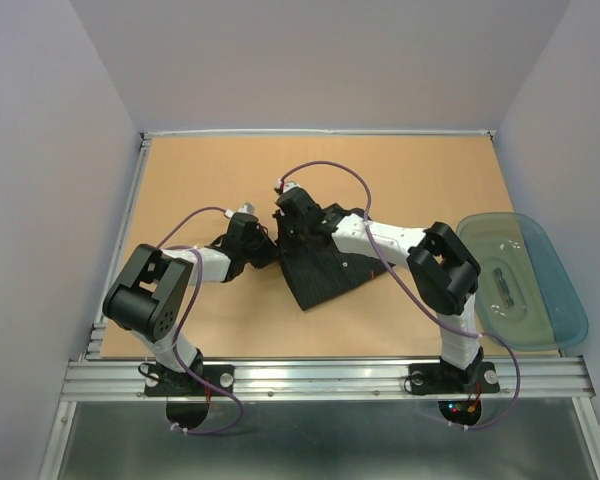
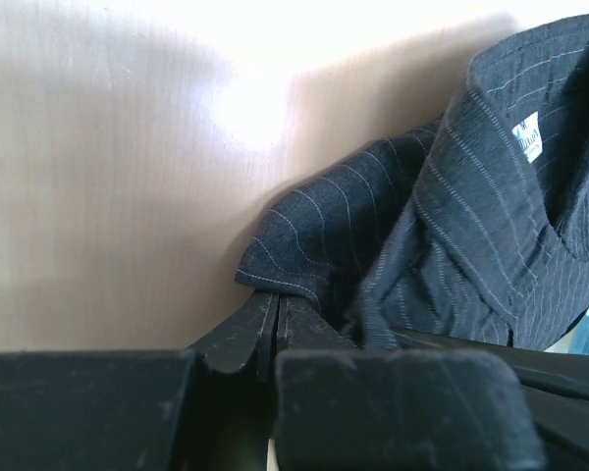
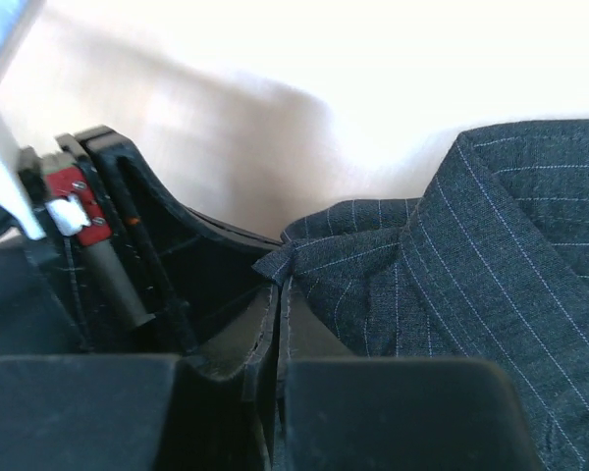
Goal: Fold and stack the long sleeve shirts
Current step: Fold the shirt
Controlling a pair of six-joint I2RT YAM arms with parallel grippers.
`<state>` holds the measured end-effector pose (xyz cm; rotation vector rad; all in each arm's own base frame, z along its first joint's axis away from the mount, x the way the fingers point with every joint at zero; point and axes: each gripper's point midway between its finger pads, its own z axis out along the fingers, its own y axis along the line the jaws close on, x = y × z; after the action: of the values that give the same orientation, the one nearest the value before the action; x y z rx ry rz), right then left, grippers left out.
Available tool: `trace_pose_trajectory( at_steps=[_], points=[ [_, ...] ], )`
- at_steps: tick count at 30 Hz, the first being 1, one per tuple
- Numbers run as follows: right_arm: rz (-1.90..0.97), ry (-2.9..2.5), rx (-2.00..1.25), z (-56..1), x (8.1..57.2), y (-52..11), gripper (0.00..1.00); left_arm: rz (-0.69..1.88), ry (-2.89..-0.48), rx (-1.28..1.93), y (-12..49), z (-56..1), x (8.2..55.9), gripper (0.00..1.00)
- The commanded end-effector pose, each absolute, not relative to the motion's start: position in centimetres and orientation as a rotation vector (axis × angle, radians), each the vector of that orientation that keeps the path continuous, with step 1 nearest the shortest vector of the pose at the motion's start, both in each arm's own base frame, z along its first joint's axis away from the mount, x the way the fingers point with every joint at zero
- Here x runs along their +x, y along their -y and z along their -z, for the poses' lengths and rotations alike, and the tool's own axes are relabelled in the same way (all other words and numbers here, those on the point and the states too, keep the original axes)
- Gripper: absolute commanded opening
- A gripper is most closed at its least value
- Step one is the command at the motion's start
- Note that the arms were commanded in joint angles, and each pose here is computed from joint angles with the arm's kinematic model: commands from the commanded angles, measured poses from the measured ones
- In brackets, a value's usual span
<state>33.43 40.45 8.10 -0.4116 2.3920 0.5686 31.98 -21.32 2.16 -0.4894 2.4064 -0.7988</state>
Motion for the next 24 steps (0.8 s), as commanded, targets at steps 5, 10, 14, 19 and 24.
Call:
trace_pose_trajectory(
  at_steps=[5, 10, 14, 19, 24],
  points=[
    [-0.712, -2.307, -0.387, -10.5, 33.4, -42.8, 0.01, 0.753, -2.455, -0.509, 20.4, -0.9, 30.3, 0.04],
    [-0.696, -2.310, -0.372, -10.2, 33.4, -42.3, 0.25, 0.706, -2.460, -0.542, 19.3, -0.9, 29.9, 0.08],
    [-0.695, -2.232, -0.373, -13.5, 33.8, -41.9, 0.35, 0.650, -2.409, -0.580, 17.4, -2.5, 30.0, 0.24],
    [-0.645, -2.144, -0.356, -17.2, 34.7, -39.6, 0.46, 0.570, -2.378, -0.639, 14.5, -3.4, 29.1, 0.48],
    [-0.595, -2.123, -0.248, -18.9, 35.9, -33.7, 0.57, 0.585, -2.289, -0.596, 13.5, -7.2, 28.9, 0.66]
  ],
)
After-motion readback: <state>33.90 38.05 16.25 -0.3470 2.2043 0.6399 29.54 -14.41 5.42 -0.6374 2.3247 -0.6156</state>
